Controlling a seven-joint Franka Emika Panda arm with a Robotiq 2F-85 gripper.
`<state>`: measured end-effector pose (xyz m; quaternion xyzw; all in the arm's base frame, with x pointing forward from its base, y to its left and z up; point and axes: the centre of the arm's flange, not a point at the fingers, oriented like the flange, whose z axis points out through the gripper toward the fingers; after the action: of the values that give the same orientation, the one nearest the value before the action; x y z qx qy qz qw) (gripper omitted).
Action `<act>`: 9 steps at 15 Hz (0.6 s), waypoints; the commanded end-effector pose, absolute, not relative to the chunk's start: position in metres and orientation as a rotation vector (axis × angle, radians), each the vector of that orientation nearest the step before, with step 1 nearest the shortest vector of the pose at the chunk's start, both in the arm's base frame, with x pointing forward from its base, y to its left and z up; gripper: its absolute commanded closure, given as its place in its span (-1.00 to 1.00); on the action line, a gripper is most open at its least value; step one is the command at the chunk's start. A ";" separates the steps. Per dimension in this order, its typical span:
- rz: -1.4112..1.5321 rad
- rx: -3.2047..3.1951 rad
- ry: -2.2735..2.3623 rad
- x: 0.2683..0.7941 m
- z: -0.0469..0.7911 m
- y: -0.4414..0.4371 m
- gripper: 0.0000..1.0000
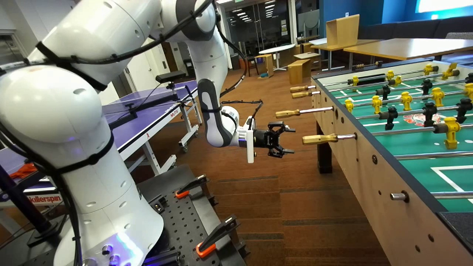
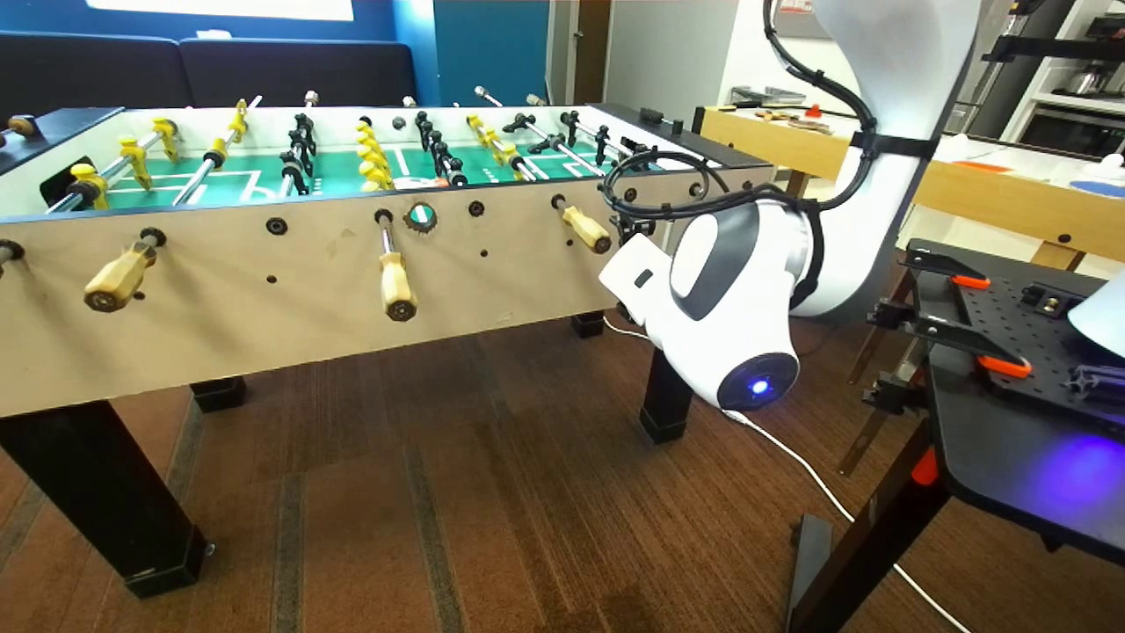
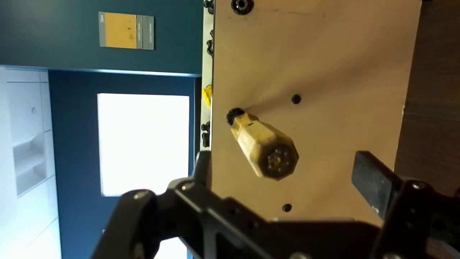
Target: Rotate the last yellow rod
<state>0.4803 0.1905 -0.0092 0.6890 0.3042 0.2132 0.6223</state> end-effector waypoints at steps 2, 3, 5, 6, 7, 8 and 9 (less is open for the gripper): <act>0.506 1.540 0.714 0.493 -0.017 0.177 -1.00; 0.511 1.539 0.715 0.495 -0.018 0.175 -1.00; 0.522 1.542 0.721 0.500 -0.020 0.170 -1.00; 0.525 1.536 0.723 0.503 -0.021 0.169 -1.00; 0.527 1.532 0.723 0.505 -0.022 0.167 -1.00; 0.528 1.524 0.724 0.507 -0.023 0.166 -1.00; 0.530 1.519 0.724 0.509 -0.023 0.166 -1.00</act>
<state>0.4985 0.1680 -0.0209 0.6766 0.3158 0.2283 0.6249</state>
